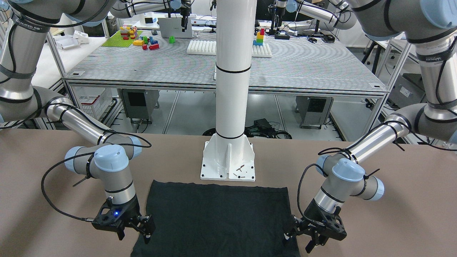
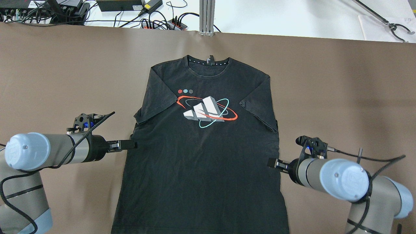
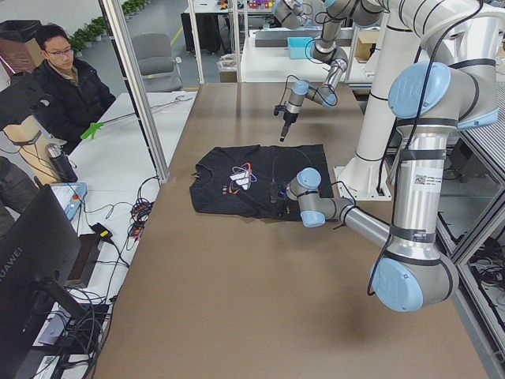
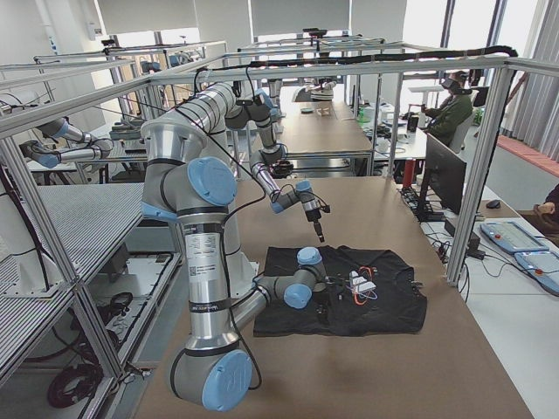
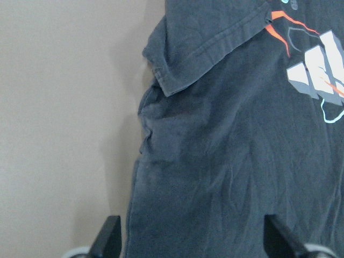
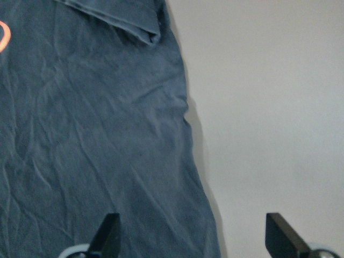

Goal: Fold clothes
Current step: 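Move both grippers toward the shirt's bottom hem nearest the robot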

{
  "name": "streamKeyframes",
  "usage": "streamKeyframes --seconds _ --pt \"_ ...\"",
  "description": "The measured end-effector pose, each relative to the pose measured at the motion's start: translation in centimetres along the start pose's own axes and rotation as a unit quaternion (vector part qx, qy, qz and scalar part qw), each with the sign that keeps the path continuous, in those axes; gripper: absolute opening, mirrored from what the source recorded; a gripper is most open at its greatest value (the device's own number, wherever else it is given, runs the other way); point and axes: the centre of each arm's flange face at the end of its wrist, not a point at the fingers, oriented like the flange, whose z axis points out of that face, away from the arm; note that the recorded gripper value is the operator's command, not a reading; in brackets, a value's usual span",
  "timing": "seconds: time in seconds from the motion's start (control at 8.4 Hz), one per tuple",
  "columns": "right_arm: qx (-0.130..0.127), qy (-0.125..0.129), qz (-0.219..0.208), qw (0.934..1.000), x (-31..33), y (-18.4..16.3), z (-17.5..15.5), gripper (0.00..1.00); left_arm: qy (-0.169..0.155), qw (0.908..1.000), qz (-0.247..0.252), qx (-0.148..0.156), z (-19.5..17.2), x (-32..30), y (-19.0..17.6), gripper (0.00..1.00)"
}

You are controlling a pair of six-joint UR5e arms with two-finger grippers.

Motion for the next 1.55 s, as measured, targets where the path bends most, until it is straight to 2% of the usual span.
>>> streamKeyframes --seconds 0.24,0.48,0.71,1.19,1.43,1.55 --pt "-0.005 0.011 0.019 0.9998 1.7 5.6 -0.2 0.7 -0.004 1.0 -0.005 -0.003 -1.3 -1.1 0.7 0.93" --pt "-0.023 0.022 0.036 0.9988 2.9 9.9 -0.1 0.67 -0.017 0.9998 -0.013 -0.006 -1.4 -1.1 0.9 0.93" --pt "-0.03 0.03 0.038 0.9984 4.0 13.4 -0.3 0.66 -0.029 0.9991 -0.03 -0.008 -1.4 0.3 0.9 0.93" --pt "-0.047 0.045 0.022 0.9977 5.3 16.7 -0.2 0.61 -0.037 0.9988 -0.032 -0.005 -0.8 2.5 1.7 0.93" --pt "-0.05 0.047 0.017 0.9975 5.7 17.9 -0.3 0.5 -0.041 0.9987 -0.029 -0.001 -0.3 3.5 2.2 0.93" --pt "-0.051 0.047 0.016 0.9975 5.7 18.2 -0.3 0.48 -0.042 0.9987 -0.029 -0.001 -0.2 3.7 2.3 0.93"
